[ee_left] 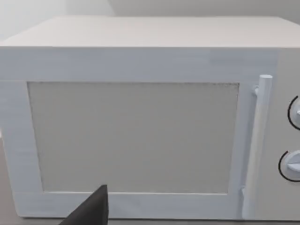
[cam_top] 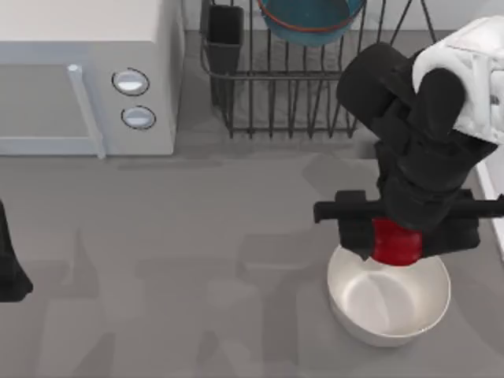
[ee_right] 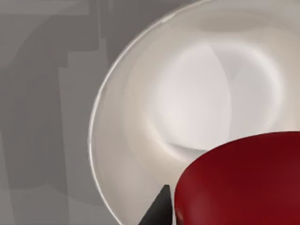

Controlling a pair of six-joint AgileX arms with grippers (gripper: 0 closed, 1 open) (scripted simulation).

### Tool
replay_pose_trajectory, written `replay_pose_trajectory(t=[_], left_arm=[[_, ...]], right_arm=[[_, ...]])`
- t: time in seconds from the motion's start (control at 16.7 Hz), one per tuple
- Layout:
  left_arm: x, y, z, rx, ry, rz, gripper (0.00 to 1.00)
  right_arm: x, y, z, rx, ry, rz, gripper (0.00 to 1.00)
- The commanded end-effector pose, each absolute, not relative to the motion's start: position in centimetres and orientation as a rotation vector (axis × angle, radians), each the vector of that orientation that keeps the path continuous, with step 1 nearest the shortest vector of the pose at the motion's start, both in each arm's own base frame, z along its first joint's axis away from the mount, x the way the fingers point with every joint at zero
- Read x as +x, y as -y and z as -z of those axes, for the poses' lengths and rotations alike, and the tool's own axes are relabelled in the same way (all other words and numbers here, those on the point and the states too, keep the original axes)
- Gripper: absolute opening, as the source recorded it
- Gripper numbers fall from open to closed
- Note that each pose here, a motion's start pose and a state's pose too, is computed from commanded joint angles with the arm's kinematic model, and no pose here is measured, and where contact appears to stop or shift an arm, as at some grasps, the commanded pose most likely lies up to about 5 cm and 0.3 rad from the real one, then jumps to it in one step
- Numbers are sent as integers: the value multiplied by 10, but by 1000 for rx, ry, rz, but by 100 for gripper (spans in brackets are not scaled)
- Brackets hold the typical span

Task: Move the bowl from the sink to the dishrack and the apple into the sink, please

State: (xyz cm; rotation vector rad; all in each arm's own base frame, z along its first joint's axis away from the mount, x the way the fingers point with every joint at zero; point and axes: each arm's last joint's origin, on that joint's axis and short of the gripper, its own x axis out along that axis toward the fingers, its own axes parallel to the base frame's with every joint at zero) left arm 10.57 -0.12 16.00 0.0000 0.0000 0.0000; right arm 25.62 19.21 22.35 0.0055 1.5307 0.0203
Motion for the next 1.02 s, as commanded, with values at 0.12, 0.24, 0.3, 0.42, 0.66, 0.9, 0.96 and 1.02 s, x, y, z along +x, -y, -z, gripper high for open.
replay_pose_trajectory(t=[0.12, 0.24, 0.3, 0.42, 0.66, 0.9, 0.96, 1.02], left_arm=[[106, 1, -160, 0, 0, 0, 100], [106, 1, -160, 0, 0, 0, 100], [106, 1, -160, 0, 0, 0, 100], [106, 1, -160, 0, 0, 0, 100], [106, 1, -160, 0, 0, 0, 100], [106, 1, -160, 0, 0, 0, 100], [106, 1, -160, 0, 0, 0, 100], [106, 1, -160, 0, 0, 0, 100]], right_arm=[[256, -192, -224, 6, -1530, -21, 0], [256, -193, -222, 4, -1533, -19, 0], [256, -193, -222, 4, -1533, -19, 0], [260, -190, -220, 23, -1527, -22, 0], [282, -172, -210, 120, -1459, -56, 0], [314, -136, -198, 252, -1299, -115, 0], [321, -124, -195, 282, -1246, -129, 0], [329, -111, -193, 309, -1188, -142, 0]])
